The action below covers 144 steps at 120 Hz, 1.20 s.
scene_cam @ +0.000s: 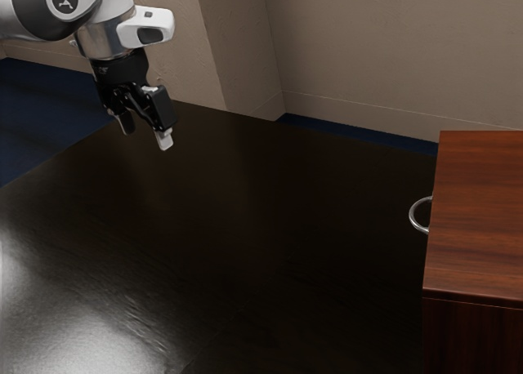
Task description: Pull the drawer handle with one arm to open the drawer
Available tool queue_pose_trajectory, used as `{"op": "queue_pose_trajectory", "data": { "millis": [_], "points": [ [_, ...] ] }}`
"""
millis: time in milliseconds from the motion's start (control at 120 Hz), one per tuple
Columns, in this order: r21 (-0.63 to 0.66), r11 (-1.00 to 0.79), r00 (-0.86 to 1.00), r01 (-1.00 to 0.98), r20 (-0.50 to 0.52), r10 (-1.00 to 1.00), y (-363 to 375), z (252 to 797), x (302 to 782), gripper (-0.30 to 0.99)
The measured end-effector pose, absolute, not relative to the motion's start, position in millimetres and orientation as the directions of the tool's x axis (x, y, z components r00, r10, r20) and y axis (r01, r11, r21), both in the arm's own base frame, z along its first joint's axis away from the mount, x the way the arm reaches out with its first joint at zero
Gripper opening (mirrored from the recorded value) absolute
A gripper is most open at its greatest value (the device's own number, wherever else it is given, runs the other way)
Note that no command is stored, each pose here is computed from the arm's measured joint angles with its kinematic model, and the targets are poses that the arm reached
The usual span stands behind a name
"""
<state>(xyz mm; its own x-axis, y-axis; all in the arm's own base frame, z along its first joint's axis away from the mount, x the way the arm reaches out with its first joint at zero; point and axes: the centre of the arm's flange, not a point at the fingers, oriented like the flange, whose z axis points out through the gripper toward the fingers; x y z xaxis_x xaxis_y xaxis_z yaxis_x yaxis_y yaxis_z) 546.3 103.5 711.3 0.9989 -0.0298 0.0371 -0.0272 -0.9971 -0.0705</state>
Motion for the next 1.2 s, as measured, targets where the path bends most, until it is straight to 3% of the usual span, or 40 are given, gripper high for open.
{"op": "queue_pose_trajectory", "data": {
  "millis": [167,317,458,867,1000,1200],
  "points": [
    [-0.07,-0.997,0.998,-0.039,0.045,-0.042,103,716,545,0.69],
    [-0.098,-0.995,0.963,-0.034,0.263,-0.059,93,831,486,0.69],
    [-0.098,-0.994,0.951,-0.053,0.299,-0.08,83,858,458,0.69],
    [-0.075,-0.995,0.96,-0.063,0.266,-0.081,87,853,454,0.69],
    [-0.04,-0.998,0.978,-0.056,0.198,-0.063,94,837,455,0.69],
    [0.036,-0.994,0.99,-0.099,0.101,-0.095,82,747,463,0.69]
  ]
}}
